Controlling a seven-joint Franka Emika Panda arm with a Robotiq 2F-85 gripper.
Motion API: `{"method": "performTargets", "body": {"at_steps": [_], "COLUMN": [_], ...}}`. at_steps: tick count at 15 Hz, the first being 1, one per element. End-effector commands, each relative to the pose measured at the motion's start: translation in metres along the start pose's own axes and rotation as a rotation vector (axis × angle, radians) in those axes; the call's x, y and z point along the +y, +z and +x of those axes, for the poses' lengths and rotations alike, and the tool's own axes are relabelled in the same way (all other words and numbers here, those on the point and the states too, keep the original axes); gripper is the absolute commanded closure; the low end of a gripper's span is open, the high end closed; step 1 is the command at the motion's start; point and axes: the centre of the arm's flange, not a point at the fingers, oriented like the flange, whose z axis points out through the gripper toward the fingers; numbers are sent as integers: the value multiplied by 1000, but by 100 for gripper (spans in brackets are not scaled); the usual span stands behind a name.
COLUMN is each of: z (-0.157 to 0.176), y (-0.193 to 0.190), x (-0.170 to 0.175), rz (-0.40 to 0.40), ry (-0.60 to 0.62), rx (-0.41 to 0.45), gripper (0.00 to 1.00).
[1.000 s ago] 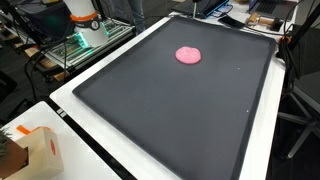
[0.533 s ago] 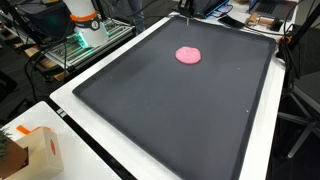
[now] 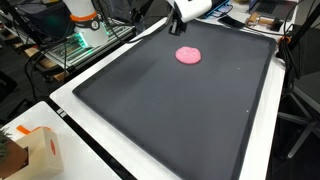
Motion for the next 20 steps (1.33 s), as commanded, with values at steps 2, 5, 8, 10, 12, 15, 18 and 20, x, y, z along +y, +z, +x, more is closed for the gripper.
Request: {"method": "performTargets", "body": {"at_steps": [2, 5, 8, 10, 12, 15, 18, 20], "z": [-1, -3, -4, -4, -4, -4, -1, 0], "y": [14, 25, 34, 40, 46, 52, 56, 59], "x": [32, 49, 65, 72, 78, 86, 94, 99], "rz": [94, 133, 159, 178, 191, 208, 208, 212], "ry": [9, 9, 9, 10, 14, 18, 31, 47], "rx": [-3, -1, -7, -11, -14, -19, -12, -6], "gripper": [96, 96, 96, 96, 96, 96, 96, 96]}}
